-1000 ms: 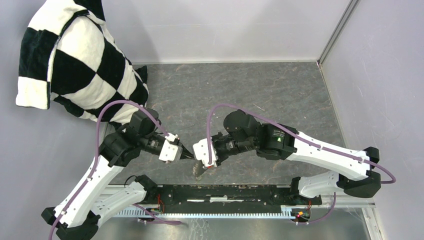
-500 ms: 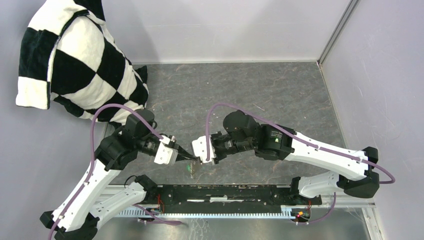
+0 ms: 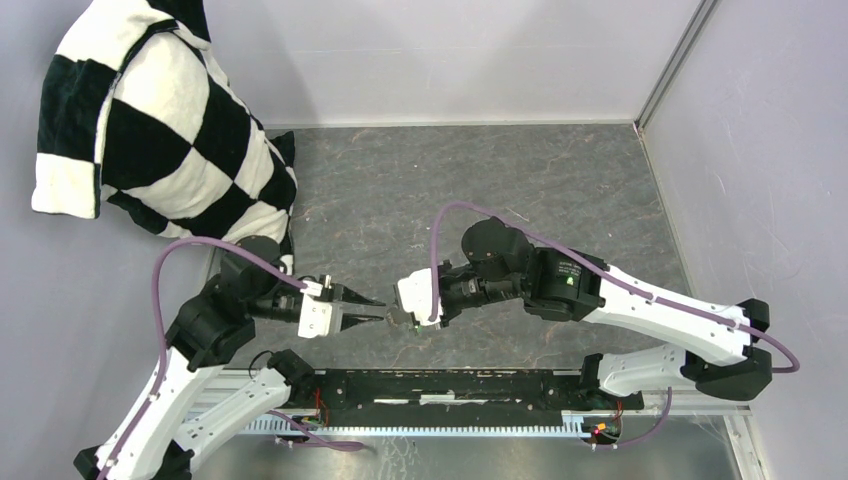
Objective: Put the keys on the keyring
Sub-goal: Insert the key onto the keyring, then adjust the key on the keyring.
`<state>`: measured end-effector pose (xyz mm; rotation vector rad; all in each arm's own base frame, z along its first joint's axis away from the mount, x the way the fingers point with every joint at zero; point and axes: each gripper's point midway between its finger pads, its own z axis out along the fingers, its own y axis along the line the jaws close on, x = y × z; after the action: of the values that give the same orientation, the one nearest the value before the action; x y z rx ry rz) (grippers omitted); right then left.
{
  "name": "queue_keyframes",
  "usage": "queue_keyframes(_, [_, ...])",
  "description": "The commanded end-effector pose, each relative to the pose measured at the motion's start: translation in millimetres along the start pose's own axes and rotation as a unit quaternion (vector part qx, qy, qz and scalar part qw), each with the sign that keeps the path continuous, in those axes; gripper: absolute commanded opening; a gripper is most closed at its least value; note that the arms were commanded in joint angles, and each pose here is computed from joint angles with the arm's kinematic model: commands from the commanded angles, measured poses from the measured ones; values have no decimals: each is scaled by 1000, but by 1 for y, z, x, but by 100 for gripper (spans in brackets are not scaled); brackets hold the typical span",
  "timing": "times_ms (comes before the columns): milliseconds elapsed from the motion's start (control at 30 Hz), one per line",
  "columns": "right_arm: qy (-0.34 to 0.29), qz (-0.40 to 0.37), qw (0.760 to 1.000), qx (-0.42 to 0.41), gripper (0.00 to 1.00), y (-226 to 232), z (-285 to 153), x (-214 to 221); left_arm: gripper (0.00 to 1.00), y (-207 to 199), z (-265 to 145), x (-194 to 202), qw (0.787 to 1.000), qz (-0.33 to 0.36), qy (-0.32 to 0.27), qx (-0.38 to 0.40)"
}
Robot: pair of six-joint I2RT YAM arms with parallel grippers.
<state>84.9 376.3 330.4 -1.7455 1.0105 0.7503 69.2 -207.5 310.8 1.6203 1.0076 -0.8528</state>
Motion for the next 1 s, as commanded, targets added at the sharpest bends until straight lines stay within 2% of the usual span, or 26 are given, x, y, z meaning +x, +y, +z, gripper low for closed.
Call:
queue_keyframes(0, [-49,-25,998,13,0,-9,-15,-29,32,11,-7,-6,999,-13,8,-43])
queue_keyframes(133, [-61,-29,998,5,0,-7,-16,-32,34,5,-2,13,999,-36,30,-27])
queue_keyframes(233, [-71,-32,997,-9,0,-3,-15,-35,41,3,5,20,998,-61,32,-7])
queue_keyframes(333, [-71,-33,997,-19,0,-1,-15,-35,44,10,6,20,996,-72,41,-15])
queue_keyframes(433, [-72,-33,997,-23,0,1,-16,-34,43,7,4,19,996,-73,47,-3])
queue_keyframes(533, [-76,-35,996,-26,0,2,-17,-36,35,-3,4,18,996,-74,47,26])
queue_keyframes(700, [-76,-37,996,-35,0,4,-17,-36,29,-16,3,19,995,-78,43,53])
queue_keyframes(800, [-70,-38,996,-32,0,2,-18,-35,30,-20,3,15,994,-77,35,68])
queue_keyframes(967, [-66,-36,997,-25,0,-1,-18,-34,38,-12,4,10,995,-75,31,51])
